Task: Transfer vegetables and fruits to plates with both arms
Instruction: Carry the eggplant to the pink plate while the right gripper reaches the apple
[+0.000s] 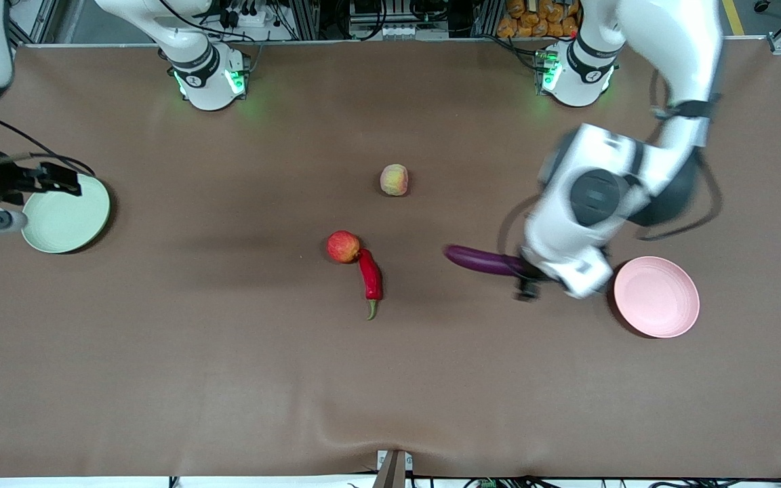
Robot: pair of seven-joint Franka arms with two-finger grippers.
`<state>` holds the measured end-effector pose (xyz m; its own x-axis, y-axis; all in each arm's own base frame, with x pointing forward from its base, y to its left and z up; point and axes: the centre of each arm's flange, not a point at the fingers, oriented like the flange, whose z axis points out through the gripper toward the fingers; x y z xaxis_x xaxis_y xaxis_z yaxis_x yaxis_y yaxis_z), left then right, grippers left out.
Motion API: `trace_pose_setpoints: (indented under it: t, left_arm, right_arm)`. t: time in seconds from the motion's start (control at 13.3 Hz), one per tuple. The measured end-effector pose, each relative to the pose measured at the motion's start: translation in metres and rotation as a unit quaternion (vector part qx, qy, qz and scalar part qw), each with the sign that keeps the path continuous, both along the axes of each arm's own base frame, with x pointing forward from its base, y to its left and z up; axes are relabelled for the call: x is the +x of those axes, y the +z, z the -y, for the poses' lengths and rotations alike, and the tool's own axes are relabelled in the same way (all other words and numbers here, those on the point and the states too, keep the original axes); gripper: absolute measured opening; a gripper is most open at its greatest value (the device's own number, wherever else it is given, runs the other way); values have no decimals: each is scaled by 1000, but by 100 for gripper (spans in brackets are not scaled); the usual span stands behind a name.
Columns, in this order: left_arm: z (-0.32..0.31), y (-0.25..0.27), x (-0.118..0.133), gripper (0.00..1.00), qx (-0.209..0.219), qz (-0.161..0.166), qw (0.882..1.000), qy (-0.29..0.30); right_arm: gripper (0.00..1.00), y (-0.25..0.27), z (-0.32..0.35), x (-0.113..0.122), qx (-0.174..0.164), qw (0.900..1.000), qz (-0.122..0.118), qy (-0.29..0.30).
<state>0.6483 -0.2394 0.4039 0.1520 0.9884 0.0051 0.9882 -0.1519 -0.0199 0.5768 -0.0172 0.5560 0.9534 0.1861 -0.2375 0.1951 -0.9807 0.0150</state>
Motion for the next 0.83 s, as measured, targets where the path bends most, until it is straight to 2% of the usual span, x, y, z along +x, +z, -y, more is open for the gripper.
trace_pose_setpoints:
  t: [0.15,0.3,0.45,0.68,0.83]
  left_arm:
    - [-57,-6,17,0,1,-6,1000,0]
    - [-105,-14,28,0,1,-13,1000,-8]
    - [-138,-24,33,0,0,-22,999,-34]
    - [-176,-36,38,0,2,-31,991,-128]
    - [-196,-50,39,0,20,-46,978,-202]
  right_arm:
    - [100,-3,-28,0,1,1000,-6,-8]
    - [100,-20,-66,5,27,997,-16,-69]
    - [100,-48,-102,19,51,986,-25,-154]
    - [100,-86,-177,29,29,966,-24,-255]
    - [100,-108,-224,30,25,953,-21,-302]
